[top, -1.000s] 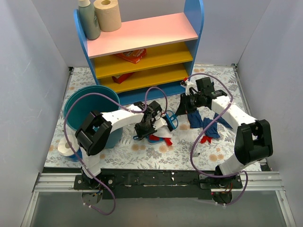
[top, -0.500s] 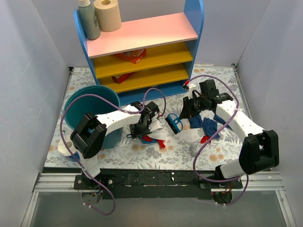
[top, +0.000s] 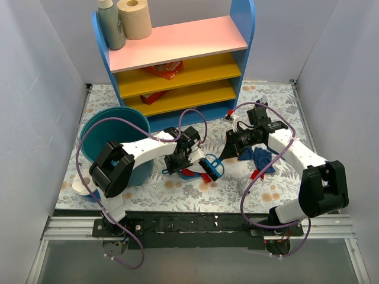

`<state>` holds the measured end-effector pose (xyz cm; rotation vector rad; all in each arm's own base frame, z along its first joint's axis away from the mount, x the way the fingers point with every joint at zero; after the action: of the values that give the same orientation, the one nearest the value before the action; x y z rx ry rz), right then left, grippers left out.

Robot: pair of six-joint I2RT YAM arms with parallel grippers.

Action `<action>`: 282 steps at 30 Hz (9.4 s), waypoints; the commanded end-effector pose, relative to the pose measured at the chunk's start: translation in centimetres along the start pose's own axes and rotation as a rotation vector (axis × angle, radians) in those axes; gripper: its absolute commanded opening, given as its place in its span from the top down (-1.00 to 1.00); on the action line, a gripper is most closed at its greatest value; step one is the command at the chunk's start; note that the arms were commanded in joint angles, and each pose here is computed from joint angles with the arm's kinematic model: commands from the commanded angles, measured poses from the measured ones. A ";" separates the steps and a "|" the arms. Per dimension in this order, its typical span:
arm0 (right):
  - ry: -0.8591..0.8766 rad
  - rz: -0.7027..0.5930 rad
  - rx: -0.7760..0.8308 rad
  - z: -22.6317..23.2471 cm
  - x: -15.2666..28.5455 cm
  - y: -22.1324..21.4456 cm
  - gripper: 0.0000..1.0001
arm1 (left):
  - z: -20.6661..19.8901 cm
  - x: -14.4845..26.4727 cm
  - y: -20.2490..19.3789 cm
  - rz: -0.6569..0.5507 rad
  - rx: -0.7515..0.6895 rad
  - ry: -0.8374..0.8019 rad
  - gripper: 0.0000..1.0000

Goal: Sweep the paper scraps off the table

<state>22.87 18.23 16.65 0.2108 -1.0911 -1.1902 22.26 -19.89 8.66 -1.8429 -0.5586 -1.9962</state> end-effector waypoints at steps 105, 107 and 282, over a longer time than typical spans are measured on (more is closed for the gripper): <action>-0.252 -0.033 -0.088 -5.9 -2.8 4.3 0.97 | -0.4 -1.4 4.3 -0.197 0.060 -0.080 1.00; -0.249 -0.034 -0.087 -5.9 -2.9 4.7 0.97 | -0.4 -1.4 4.4 -0.199 0.060 -0.084 1.00; -0.473 0.112 0.268 2.0 15.5 -4.6 0.97 | -2.5 9.5 3.6 -0.281 -0.217 -0.144 1.00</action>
<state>21.42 3.03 25.68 -0.0935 -1.7998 -1.1718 22.41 -25.68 21.25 -2.1698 -0.7801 -2.3365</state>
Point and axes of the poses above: each gripper's point midway between its finger pads, its own x axis back along the fingers, its own z axis along the line the jaws close on, y = z × x, the point moved 4 cm from there along x, back along the fingers, and after that the axes turned 10 degrees about x, right-handed, at the moved point
